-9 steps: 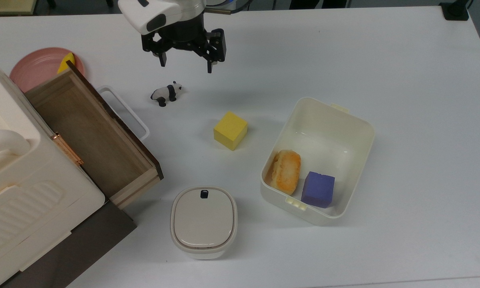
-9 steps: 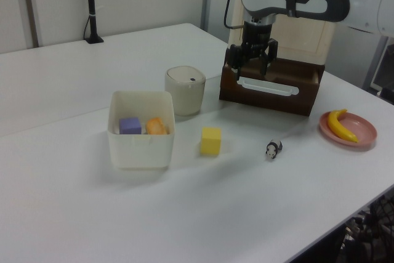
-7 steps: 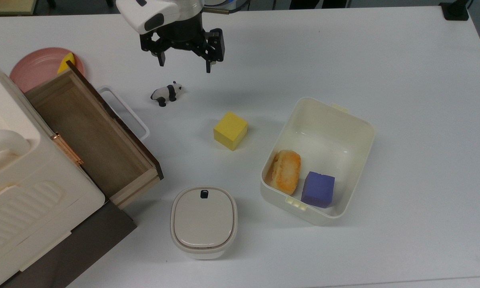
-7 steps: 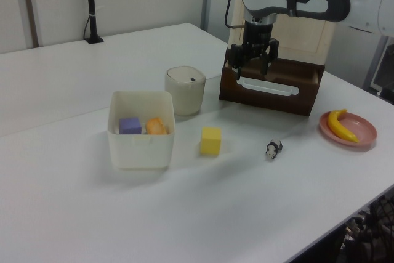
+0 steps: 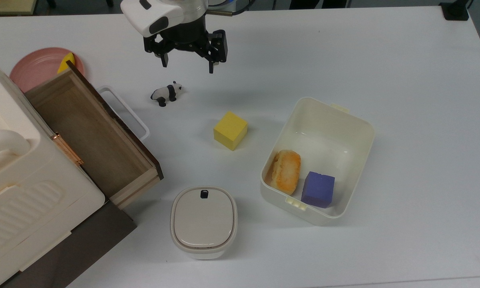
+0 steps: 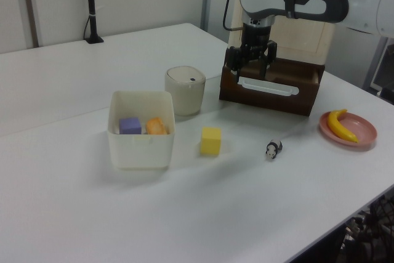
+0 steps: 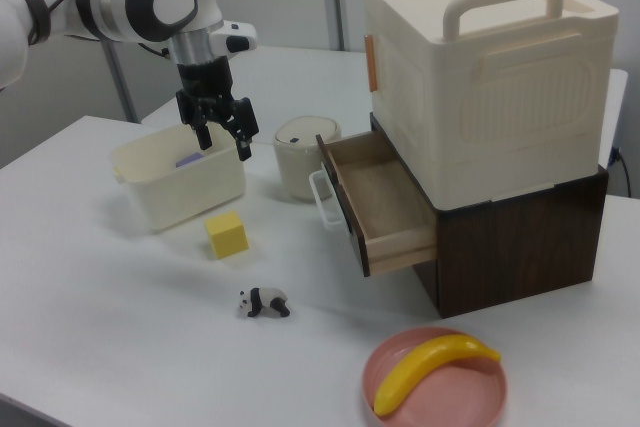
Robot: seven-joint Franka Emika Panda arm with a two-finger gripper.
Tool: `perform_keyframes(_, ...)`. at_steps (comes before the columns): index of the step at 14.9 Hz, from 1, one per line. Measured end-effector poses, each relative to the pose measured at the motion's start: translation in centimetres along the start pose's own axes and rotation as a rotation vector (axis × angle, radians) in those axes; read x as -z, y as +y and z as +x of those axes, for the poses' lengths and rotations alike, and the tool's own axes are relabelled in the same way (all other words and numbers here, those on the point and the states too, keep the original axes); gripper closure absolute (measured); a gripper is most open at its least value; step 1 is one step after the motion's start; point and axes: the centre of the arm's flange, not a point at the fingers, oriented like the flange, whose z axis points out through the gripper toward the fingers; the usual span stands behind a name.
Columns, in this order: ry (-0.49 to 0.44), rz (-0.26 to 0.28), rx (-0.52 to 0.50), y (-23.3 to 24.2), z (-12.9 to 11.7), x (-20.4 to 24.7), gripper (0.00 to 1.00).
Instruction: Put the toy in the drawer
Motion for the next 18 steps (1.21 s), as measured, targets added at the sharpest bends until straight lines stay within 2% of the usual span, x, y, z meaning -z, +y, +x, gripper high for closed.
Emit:
perform_keyframes(3, 0.0, 0.0, -0.001, 0.1, 0.0, 0.0, 0.0)
perform_keyframes(9, -0.013, -0.001, 0.08, 0.2, -0.1, -0.6, 0.0)
perform_keyframes(14, -0.046, -0.001, 0.212, -0.1, 0.0, -2.4, 0.0)
perform_keyframes(18, -0.076, 0.004, 0.384, -0.2, -0.1, -3.9, 0.04)
